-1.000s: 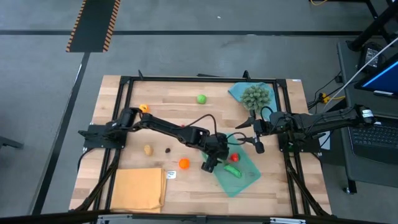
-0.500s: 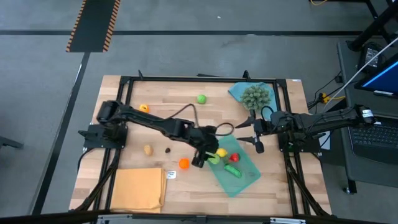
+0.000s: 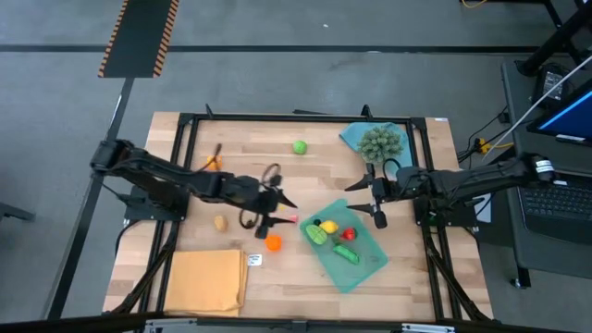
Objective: Pick and placing Produce into tupperware
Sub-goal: Put the orange into the green bin
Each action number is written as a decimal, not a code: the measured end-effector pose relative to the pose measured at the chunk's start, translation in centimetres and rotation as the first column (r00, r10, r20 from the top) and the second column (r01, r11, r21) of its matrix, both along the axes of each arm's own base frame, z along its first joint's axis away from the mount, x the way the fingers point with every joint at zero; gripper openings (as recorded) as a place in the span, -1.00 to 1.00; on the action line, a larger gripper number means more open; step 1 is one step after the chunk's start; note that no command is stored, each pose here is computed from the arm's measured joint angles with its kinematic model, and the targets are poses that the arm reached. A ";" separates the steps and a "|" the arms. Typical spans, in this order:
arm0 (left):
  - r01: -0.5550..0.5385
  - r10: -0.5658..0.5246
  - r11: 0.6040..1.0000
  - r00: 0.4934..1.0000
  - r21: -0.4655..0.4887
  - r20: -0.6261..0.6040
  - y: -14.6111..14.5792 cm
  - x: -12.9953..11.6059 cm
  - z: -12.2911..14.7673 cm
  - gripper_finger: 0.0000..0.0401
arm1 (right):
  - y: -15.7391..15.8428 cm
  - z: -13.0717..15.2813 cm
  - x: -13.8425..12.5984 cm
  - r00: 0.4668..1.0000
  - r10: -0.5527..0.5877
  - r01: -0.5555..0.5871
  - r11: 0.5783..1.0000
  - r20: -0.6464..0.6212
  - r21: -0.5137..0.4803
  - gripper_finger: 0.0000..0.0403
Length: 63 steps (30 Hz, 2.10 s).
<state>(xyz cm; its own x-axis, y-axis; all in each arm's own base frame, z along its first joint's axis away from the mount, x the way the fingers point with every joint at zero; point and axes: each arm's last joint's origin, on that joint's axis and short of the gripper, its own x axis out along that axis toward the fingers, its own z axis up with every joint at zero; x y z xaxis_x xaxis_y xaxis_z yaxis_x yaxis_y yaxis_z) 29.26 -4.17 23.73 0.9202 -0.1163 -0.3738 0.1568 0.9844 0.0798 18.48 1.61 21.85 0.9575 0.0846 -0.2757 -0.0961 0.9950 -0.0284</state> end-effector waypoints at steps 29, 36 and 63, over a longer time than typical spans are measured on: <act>-0.493 0.486 0.868 0.868 -0.066 -0.098 4.7 -7.8 -3.7 -0.01 | -2.2 -0.7 2.6 0.991 -0.103 0.110 0.991 0.089 -0.076 0.22; -0.645 0.602 0.761 0.745 -0.076 -0.288 5.8 -9.1 -1.8 -0.01 | -2.9 -0.5 2.6 0.986 -0.125 0.136 0.986 0.107 -0.101 0.22; -0.904 0.763 0.385 0.200 0.185 -0.614 8.9 -13.9 1.4 -0.01 | -3.8 0.1 2.6 0.972 -0.156 0.178 0.977 0.173 -0.119 0.22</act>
